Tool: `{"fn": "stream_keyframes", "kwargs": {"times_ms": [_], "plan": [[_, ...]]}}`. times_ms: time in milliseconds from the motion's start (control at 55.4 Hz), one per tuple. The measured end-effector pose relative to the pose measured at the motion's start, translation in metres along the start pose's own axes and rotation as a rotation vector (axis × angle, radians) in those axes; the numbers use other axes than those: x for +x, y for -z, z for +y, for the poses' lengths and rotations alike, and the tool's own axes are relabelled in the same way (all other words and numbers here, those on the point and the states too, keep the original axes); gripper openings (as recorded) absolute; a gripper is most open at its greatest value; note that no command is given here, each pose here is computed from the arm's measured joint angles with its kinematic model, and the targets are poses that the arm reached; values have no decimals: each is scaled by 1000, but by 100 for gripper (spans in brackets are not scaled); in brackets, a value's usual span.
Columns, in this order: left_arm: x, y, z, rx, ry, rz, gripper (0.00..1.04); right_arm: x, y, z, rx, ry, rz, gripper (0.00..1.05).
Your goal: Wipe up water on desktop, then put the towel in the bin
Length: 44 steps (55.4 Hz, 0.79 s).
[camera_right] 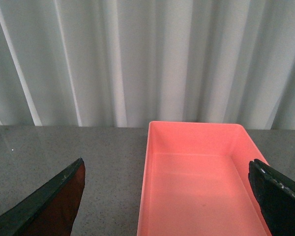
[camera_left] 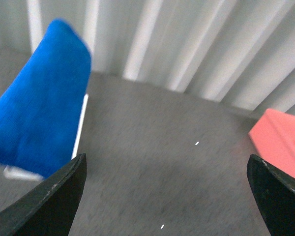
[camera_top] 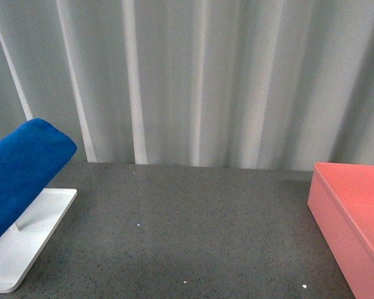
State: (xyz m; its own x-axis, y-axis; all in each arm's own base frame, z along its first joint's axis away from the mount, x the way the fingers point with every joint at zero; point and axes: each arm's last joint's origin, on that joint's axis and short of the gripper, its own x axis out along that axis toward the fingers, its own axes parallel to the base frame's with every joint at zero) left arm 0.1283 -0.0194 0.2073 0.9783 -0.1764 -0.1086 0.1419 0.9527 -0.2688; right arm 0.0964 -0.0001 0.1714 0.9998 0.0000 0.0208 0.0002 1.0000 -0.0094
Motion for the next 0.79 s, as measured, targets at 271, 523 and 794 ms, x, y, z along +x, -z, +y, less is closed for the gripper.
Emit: {"fn": "stream_keyframes", "kwargs": {"times_ms": [271,523,794], "plan": [[152,-83,-16,234,-1,159,98,0,0,0,0,0,0,98],[275,-86,15,431,-194,450,98,0,0,0,0,0,0,98],[303,-87,60,588,-369,555,98,0,0,0,0,0,0,98]]}}
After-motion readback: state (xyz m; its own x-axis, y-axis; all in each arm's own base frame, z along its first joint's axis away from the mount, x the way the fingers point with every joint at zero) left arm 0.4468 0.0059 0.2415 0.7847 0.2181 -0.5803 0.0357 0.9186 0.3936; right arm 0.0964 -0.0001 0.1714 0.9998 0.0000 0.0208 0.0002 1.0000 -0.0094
